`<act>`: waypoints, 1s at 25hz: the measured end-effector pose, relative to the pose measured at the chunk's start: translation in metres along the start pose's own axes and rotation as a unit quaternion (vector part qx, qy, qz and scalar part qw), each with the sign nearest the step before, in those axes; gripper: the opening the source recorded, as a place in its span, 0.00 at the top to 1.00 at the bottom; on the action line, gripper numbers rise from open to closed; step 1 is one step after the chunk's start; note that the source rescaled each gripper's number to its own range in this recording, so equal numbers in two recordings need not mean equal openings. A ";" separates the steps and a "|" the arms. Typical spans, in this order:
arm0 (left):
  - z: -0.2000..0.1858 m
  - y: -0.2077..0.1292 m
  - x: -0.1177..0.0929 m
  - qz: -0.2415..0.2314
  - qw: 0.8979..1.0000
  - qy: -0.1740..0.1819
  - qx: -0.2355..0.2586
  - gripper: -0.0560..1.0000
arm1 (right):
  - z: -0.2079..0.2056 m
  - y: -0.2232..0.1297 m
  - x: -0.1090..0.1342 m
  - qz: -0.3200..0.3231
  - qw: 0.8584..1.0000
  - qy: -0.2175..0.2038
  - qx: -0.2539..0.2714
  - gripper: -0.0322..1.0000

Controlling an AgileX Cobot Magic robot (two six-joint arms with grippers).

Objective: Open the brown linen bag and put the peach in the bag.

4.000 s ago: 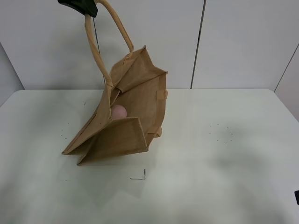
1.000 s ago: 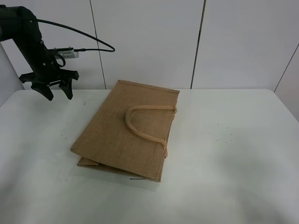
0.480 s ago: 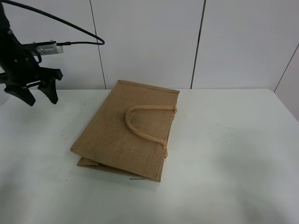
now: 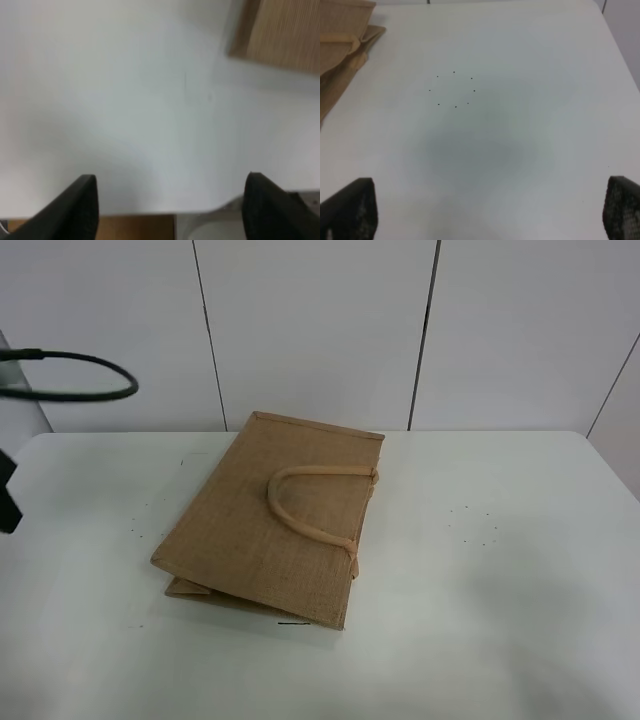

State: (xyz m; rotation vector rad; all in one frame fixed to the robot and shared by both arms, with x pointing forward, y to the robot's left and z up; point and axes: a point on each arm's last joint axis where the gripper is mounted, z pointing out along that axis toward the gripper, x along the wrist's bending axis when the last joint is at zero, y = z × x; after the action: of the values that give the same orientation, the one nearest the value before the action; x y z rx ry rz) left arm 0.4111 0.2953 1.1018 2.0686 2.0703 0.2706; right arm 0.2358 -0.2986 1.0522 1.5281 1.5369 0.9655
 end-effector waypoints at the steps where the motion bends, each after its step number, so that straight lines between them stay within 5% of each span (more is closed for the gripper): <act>1: -0.002 -0.015 0.001 0.000 1.000 0.000 -0.009 0.14 | 0.000 0.000 0.000 0.000 1.000 0.000 0.000 0.00; 12: 0.011 -0.142 0.007 0.004 0.988 0.004 -0.152 0.14 | 0.000 0.000 0.000 0.000 1.000 0.000 0.000 0.00; 25: 0.010 -0.187 0.008 0.003 0.950 -0.003 -0.312 0.14 | 0.000 0.000 0.000 0.000 1.000 0.000 0.000 0.00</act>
State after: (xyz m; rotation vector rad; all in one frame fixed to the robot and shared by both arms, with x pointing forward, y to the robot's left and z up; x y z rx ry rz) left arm 0.2342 0.3025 1.0414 1.6754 1.6709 0.8015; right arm 0.2358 -0.2986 1.0522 1.5281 1.5369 0.9655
